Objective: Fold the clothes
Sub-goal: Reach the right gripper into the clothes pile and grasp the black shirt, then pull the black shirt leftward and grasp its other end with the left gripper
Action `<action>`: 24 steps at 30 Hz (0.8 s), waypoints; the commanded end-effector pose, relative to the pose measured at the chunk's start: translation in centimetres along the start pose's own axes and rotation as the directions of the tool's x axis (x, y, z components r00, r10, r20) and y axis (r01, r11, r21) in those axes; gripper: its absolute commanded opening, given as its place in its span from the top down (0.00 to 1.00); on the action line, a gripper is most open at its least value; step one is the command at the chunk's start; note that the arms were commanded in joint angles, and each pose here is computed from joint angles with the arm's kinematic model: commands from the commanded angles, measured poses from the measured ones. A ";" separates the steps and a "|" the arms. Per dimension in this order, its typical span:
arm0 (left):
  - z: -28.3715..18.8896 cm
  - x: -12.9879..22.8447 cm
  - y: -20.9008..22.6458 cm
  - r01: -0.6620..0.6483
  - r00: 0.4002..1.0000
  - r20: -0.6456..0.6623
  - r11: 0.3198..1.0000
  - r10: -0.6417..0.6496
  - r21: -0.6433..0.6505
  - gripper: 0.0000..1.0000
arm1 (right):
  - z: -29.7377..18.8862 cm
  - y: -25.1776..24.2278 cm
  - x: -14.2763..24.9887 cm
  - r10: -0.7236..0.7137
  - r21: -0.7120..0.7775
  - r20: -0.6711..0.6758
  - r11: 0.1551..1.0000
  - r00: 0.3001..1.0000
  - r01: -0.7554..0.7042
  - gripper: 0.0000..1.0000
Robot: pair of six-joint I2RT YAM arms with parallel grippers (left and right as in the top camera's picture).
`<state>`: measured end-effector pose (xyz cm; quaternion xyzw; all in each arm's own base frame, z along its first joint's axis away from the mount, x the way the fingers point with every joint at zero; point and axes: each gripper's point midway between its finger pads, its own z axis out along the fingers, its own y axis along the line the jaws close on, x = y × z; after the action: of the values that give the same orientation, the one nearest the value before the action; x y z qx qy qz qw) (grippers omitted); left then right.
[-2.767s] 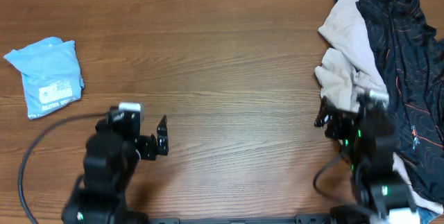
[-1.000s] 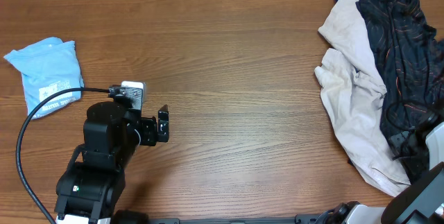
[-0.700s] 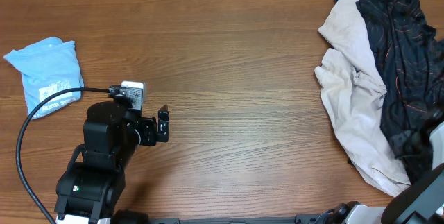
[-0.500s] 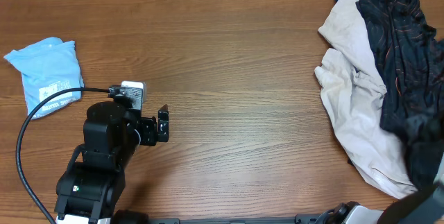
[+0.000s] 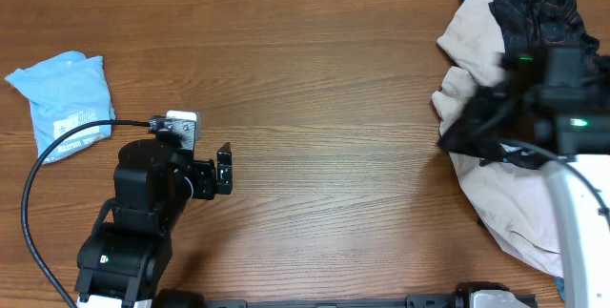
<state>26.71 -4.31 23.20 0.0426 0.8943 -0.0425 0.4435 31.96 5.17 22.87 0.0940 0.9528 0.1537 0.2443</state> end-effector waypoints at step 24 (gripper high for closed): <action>-0.6 -1.2 -0.1 -0.015 0.999 0.035 1.000 0.015 0.001 0.00 | 11.2 24.4 8.4 -0.505 -0.375 0.054 0.789 0.862 0.486 0.96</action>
<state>26.75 -4.31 23.26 0.0425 0.8936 -0.0426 0.4449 31.90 32.24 16.43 -0.2125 0.9122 0.2596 0.2354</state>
